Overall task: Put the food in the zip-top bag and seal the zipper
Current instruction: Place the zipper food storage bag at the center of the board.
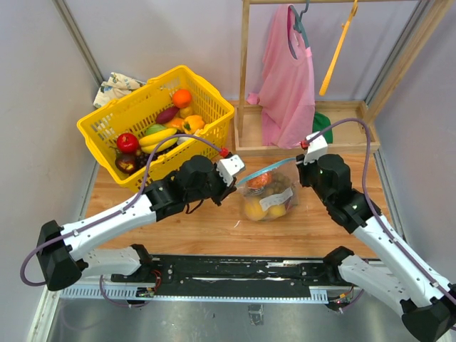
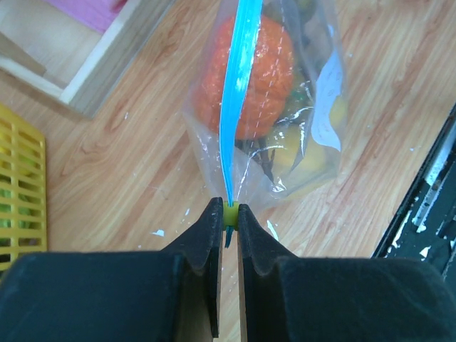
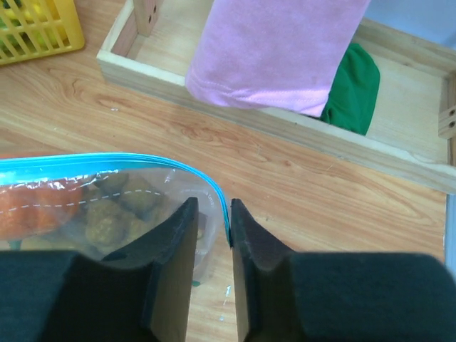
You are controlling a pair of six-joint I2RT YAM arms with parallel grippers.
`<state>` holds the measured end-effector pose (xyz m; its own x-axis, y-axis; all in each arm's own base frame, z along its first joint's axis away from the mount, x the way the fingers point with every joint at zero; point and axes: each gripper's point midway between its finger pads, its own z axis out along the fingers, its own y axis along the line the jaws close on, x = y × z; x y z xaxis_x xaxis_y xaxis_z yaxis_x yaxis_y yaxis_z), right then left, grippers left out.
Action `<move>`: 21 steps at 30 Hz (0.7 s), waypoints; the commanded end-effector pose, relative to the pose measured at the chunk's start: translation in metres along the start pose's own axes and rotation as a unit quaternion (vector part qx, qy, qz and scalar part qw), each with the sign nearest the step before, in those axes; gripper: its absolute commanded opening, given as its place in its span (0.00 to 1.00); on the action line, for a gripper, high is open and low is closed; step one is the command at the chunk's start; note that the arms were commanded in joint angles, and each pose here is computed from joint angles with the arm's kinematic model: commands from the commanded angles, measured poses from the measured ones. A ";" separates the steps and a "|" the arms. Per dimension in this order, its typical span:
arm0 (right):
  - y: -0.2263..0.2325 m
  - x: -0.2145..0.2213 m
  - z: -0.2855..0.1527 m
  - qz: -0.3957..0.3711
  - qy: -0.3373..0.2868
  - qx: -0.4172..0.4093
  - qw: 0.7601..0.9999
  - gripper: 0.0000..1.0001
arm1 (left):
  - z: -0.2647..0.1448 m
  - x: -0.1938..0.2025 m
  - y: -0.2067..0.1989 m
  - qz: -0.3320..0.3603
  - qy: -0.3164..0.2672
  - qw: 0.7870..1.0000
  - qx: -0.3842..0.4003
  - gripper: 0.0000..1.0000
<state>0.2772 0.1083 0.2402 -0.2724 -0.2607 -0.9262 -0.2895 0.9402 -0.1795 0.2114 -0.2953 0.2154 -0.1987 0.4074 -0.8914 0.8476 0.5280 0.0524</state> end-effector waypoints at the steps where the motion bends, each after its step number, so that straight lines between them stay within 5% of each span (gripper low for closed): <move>1: 0.007 0.002 0.005 0.038 -0.006 -0.012 0.999 0.35 | 0.008 0.001 0.013 -0.042 -0.016 0.998 -0.047 0.00; 5: 0.004 -0.007 -0.003 0.041 -0.016 -0.014 0.999 0.58 | 0.004 0.012 0.021 -0.071 -0.006 0.994 -0.077 0.00; 16: -0.050 -0.039 -0.070 0.028 -0.107 0.074 0.991 0.97 | -0.029 0.025 0.002 -0.155 -0.011 0.987 -0.050 0.00; 21: -0.078 -0.025 -0.096 0.030 -0.113 0.140 0.983 0.98 | -0.041 0.044 -0.010 -0.212 -0.005 0.977 -0.036 0.01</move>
<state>0.2302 0.0565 0.3079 -0.0533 -0.1414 -0.9885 -0.1529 0.9794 -0.1319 0.1909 -0.2596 0.2066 -0.4219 0.1894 -0.8867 0.6974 0.6927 -0.1839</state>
